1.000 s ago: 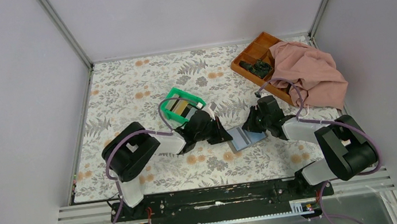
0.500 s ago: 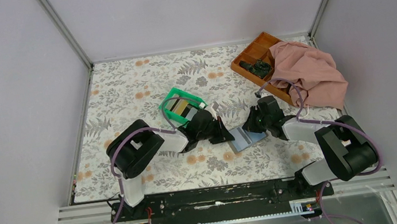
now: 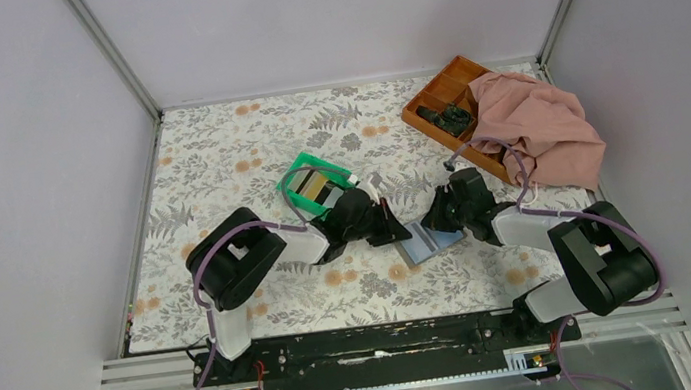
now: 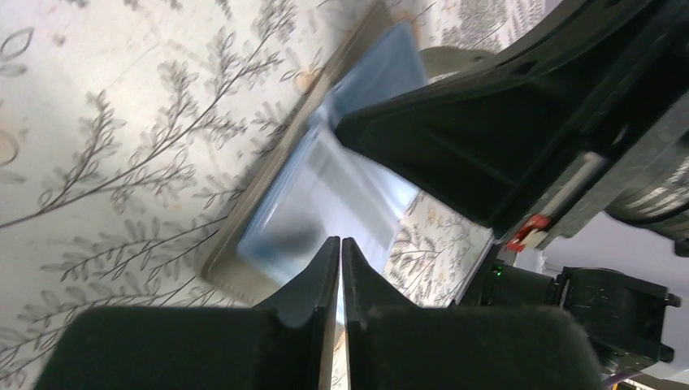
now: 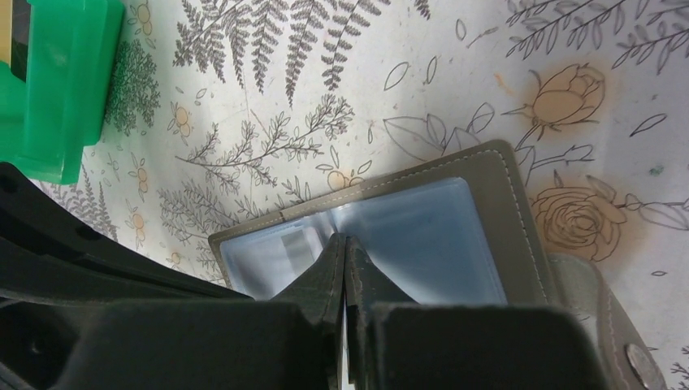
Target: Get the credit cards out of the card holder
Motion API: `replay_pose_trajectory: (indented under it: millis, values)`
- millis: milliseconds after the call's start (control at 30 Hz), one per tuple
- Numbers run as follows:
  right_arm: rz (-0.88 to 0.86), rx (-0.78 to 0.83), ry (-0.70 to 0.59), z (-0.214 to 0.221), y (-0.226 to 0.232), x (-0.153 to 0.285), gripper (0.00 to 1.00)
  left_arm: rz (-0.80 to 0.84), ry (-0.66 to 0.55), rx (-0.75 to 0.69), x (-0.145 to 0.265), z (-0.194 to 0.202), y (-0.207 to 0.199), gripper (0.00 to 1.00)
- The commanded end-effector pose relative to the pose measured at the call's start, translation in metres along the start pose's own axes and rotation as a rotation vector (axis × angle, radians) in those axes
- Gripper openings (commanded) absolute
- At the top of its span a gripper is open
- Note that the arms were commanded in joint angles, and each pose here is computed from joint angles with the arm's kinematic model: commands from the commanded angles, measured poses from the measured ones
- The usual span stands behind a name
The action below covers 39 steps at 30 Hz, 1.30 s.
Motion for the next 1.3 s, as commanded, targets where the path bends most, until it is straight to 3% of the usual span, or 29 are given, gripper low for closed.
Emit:
replay_pose_trajectory:
  millis: [0,300,433,500,600,667,733,900,1267]
  values:
    - [0.045,-0.010,0.097,0.023,-0.017,0.006,0.00,0.054,-0.064,-0.026,-0.010,-0.020,-0.016,0.10]
    - [0.036,0.009,0.098,0.026,-0.017,0.015,0.00,0.064,-0.076,-0.015,-0.007,-0.021,-0.017,0.10]
    - [0.087,0.061,0.039,0.016,-0.017,0.026,0.00,0.051,-0.127,-0.006,0.010,-0.026,-0.011,0.10]
    - [0.090,0.088,0.010,0.010,-0.012,0.033,0.24,0.041,-0.153,-0.004,0.023,-0.030,-0.008,0.10]
    - [0.096,0.156,-0.016,0.003,0.001,0.043,0.49,0.001,-0.182,-0.020,0.043,-0.034,-0.001,0.12]
    - [0.123,0.226,-0.017,0.003,0.009,0.048,0.64,-0.037,-0.184,-0.046,0.055,-0.035,0.002,0.14]
    - [0.157,0.291,-0.005,0.006,0.015,0.050,0.71,-0.075,-0.191,-0.081,0.066,-0.039,0.006,0.16]
    - [0.233,0.364,-0.014,0.012,0.024,0.050,0.76,-0.154,-0.196,-0.111,0.087,-0.044,0.021,0.17]
    - [0.321,0.348,-0.043,0.011,0.035,0.043,0.73,-0.190,-0.186,-0.131,0.105,-0.039,0.035,0.17]
Point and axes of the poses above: each gripper's point midway between its finger pads, its own x axis back along the fingers, its own y axis along the line the jaws close on, z = x × y, the point moved 7 cm from there along x, back along the fingers, and after that the axes turned 13 degrees about -x, right-handed, at the moved point
